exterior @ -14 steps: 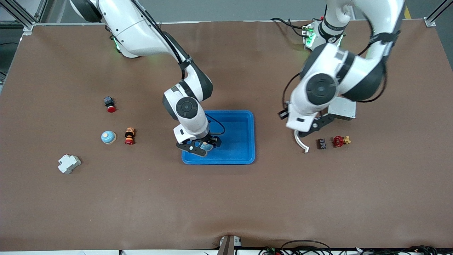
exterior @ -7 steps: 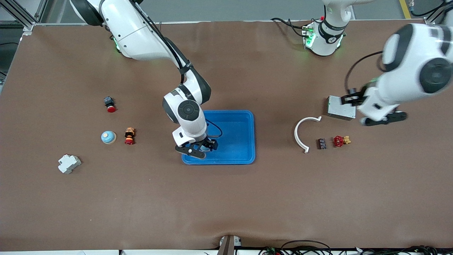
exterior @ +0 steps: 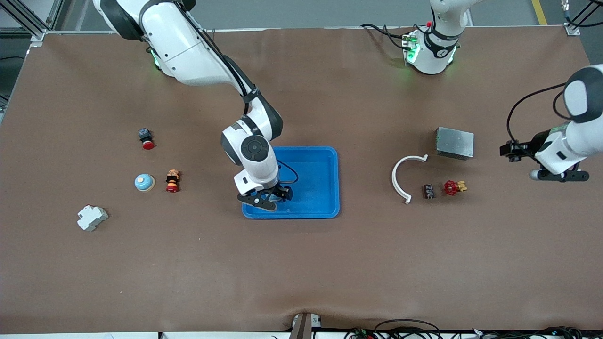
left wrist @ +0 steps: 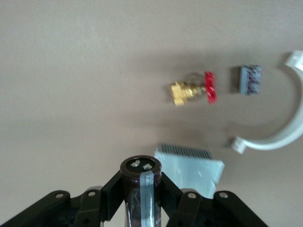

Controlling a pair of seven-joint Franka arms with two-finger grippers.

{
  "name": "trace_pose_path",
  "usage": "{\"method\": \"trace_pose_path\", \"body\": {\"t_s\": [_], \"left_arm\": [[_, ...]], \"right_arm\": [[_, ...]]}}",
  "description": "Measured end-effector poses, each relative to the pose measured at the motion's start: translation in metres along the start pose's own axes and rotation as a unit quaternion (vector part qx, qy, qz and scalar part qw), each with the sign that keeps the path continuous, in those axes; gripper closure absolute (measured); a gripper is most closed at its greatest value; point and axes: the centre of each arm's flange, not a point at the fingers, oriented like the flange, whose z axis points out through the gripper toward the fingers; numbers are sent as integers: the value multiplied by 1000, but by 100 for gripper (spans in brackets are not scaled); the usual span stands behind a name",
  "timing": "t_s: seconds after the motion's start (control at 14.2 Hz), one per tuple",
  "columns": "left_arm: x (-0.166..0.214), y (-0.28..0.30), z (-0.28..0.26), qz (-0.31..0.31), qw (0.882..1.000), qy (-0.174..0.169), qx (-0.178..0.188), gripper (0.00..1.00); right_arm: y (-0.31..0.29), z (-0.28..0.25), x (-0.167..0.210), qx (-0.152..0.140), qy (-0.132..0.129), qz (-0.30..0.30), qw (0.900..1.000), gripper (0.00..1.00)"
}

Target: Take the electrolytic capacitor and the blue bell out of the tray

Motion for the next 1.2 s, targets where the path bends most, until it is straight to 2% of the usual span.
{"method": "trace_pose_path", "body": {"t_s": [0.14, 0.28, 0.35, 0.42, 0.56, 0.85, 0.99, 1.2], "left_arm": [[14, -4, 40, 10, 1000, 24, 7, 67], [26, -8, 72, 20, 999, 36, 13, 67], [30, -10, 85, 22, 999, 41, 14, 67], [33, -11, 96, 22, 999, 44, 16, 67], [38, -11, 112, 20, 998, 45, 30, 67], [48, 10, 139, 4, 996, 42, 74, 67], [51, 17, 151, 0, 996, 41, 79, 67], [55, 13, 163, -4, 997, 39, 73, 67]], "right_arm": [[-1, 0, -1, 0, 0, 0, 1000, 0], [-1, 0, -1, -1, -1, -1, 1000, 17], [-1, 0, -1, 0, 0, -1, 1000, 30], [-2, -2, -1, 0, 0, -1, 1000, 32], [-1, -5, 2, -8, -4, 1, 1000, 32], [4, -38, 31, -52, -31, 8, 998, 32], [19, -54, 57, -46, -46, -10, 998, 32], [73, -77, 112, -46, -71, -56, 995, 32]]}}
